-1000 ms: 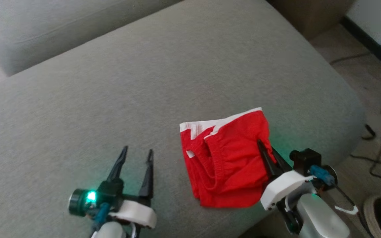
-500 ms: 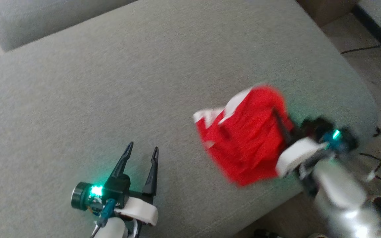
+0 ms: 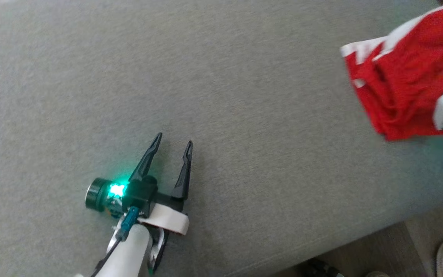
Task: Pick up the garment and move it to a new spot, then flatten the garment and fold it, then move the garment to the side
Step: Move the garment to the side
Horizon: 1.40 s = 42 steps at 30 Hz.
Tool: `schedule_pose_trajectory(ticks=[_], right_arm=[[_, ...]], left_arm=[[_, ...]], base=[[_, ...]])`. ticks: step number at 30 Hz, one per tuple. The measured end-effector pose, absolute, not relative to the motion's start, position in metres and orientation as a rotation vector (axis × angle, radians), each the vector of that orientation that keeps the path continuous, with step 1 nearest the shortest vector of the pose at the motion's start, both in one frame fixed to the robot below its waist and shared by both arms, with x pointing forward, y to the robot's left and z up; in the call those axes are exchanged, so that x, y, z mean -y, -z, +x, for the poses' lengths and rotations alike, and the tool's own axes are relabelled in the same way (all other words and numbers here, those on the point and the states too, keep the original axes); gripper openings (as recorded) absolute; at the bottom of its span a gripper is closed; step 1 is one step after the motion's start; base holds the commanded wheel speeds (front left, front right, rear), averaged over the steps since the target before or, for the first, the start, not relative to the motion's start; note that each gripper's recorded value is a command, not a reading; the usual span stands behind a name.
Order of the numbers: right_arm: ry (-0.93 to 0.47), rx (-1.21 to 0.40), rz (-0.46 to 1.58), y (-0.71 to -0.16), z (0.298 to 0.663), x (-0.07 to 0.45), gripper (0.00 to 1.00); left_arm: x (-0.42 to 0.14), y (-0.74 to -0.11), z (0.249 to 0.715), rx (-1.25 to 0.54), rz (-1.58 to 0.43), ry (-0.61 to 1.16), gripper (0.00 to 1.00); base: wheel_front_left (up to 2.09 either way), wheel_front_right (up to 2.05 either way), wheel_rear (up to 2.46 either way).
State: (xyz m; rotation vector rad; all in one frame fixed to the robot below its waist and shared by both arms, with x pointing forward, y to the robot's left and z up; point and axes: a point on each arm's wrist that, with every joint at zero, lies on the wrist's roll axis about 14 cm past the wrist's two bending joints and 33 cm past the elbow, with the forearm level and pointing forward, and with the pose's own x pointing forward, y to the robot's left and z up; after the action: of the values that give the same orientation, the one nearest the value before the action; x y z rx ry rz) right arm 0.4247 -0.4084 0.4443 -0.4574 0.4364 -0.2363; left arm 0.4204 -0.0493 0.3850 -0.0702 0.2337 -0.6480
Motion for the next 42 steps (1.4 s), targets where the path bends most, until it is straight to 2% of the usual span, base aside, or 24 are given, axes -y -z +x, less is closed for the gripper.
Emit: schedule_pose_trajectory(ticks=[2, 3, 4, 8, 12, 17, 25, 30, 35, 42], right_arm=[[0.256, -0.462, -0.468, -0.441, 0.428, 0.418, 0.0], [0.267, -0.472, -0.467, -0.439, 0.429, 0.423, 0.35], [0.277, -0.477, -0.463, -0.437, 0.431, 0.425, 1.0], [0.309, -0.456, -0.44, -0.439, 0.439, 0.429, 1.0], [0.334, -0.3, -0.416, -0.476, 0.461, 0.424, 1.0], [0.254, -0.119, -0.351, -0.505, 0.485, 0.37, 1.0], [0.133, -0.098, -0.145, -0.471, 0.457, 0.29, 1.0], [0.039, -0.115, -0.046, -0.453, 0.44, 0.234, 1.0], [0.008, -0.178, 0.005, -0.429, 0.413, 0.212, 1.0], [-0.044, -0.17, 0.018, -0.432, 0.404, 0.19, 1.0]], left_arm=[[0.045, -0.384, 0.423, -0.233, -0.077, 0.635, 1.0], [0.044, -0.383, 0.424, -0.232, -0.075, 0.63, 1.0], [0.043, -0.382, 0.426, -0.233, -0.078, 0.624, 1.0], [0.039, -0.38, 0.428, -0.239, -0.087, 0.606, 1.0], [0.034, -0.383, 0.431, -0.23, -0.08, 0.582, 1.0], [0.011, -0.391, 0.443, -0.208, -0.052, 0.493, 1.0], [-0.033, -0.413, 0.447, -0.164, -0.029, 0.353, 1.0], [-0.068, -0.415, 0.432, -0.175, -0.021, 0.252, 1.0], [-0.094, -0.419, 0.417, -0.176, -0.013, 0.18, 1.0], [-0.115, -0.43, 0.406, -0.152, -0.007, 0.122, 1.0]], base=[[0.0, 0.0, 0.0], [0.0, 0.0, 0.0], [0.0, 0.0, 0.0], [0.0, 0.0, 0.0], [0.0, 0.0, 0.0], [0.0, 0.0, 0.0], [0.0, 0.0, 0.0], [0.0, 0.0, 0.0], [0.0, 0.0, 0.0], [0.0, 0.0, 0.0]])
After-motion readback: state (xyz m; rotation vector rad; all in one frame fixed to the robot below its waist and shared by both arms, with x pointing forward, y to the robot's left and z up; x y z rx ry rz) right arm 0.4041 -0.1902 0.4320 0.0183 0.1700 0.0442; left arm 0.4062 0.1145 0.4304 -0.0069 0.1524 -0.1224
